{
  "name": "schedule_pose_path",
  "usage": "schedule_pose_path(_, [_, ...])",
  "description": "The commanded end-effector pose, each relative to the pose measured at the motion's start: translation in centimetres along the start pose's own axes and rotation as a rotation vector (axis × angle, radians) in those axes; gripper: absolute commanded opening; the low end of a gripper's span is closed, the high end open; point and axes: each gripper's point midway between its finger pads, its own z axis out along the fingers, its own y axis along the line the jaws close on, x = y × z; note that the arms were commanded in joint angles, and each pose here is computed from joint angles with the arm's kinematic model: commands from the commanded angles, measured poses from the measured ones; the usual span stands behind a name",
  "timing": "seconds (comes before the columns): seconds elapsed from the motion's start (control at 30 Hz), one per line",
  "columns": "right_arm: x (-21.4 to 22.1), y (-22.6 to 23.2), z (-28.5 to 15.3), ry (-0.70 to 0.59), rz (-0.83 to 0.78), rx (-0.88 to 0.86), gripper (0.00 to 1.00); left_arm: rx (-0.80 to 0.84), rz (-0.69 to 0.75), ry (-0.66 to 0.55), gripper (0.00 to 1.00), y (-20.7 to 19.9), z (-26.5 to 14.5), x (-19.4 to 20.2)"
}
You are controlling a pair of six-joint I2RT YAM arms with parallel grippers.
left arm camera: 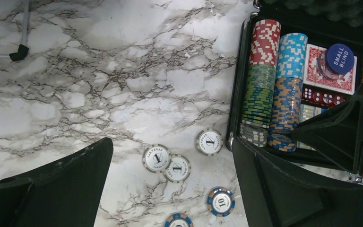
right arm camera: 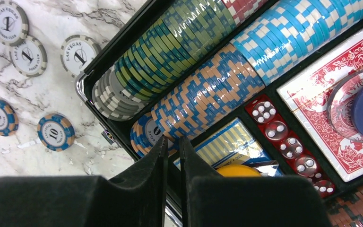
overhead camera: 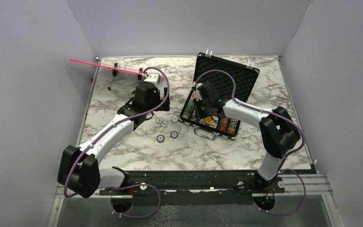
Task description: Pack up texas hold em set
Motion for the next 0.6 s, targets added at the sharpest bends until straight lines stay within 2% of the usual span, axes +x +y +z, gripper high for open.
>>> schedule_pose_path(0.0, [0.2, -0.4, 1.1, 0.008, -0.028, 0.027, 0.14, -0.006, -0.023, 0.002, 0.99, 0.2, -0.2, -0.2])
schedule_pose_path(0.17, [1.5, -1.2, 1.5, 0.057, -0.041, 0.065, 0.12, -0.002, -0.019, 0.029, 0.99, 0.1, 0.3, 0.4])
schedule_pose_path(0.27, [0.9, -0.9, 0.8, 0.05, -0.035, 0.059, 0.14, 0.001, -0.021, 0.035, 0.99, 0.1, 0.4, 0.5])
schedule_pose_path(0.43, [-2.4, 0.4, -2.6, -0.027, 0.01, 0.033, 0.34, 0.001, -0.026, 0.029, 0.99, 0.1, 0.3, 0.1])
schedule_pose_path(0.57, [-3.5, 1.8, -4.2, -0.037, 0.024, 0.012, 0.43, -0.031, -0.081, 0.03, 0.99, 1.2, -0.1, -0.2])
